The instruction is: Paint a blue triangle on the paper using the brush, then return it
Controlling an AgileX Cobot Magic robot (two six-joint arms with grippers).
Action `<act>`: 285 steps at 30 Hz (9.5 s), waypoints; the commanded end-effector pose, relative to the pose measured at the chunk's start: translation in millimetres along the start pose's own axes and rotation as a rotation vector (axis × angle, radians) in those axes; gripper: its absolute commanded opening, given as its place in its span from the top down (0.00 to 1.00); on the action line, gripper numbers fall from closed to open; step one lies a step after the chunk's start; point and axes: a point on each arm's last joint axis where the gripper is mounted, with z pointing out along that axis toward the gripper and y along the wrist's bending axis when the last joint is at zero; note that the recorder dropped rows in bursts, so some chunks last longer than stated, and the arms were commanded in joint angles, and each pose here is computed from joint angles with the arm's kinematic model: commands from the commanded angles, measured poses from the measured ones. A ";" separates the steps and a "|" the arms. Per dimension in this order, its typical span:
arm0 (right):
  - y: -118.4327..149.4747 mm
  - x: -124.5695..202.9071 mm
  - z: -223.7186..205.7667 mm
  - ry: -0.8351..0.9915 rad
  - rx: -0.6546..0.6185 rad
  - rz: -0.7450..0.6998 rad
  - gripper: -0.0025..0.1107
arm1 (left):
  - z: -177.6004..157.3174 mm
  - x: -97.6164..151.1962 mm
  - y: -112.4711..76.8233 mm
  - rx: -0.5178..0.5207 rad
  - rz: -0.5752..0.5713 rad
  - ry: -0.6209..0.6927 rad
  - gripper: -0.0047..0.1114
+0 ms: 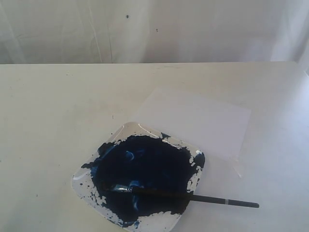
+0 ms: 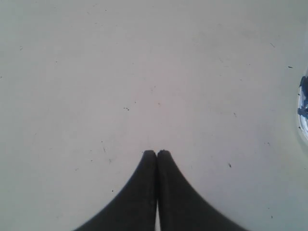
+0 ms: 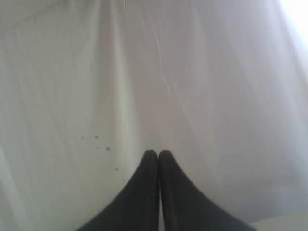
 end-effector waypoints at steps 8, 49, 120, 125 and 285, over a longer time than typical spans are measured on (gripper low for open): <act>-8.6 27.2 -5.0 0.239 0.216 0.856 0.98 | 0.5 0.6 -0.4 0.008 -0.004 0.004 0.96; 100.7 112.3 60.9 1.836 -0.015 0.236 0.98 | 0.5 0.6 -0.4 0.008 -0.004 0.004 0.96; 70.4 195.3 92.5 1.299 1.143 1.029 0.63 | 0.5 0.6 -0.4 0.008 -0.004 0.004 0.96; 69.1 200.1 91.3 1.294 1.166 1.029 0.63 | 0.5 0.6 -0.4 0.008 -0.004 0.004 0.96; 94.8 43.1 182.7 0.433 -0.486 -0.128 0.98 | 0.5 0.6 -1.3 0.023 0.002 0.005 0.96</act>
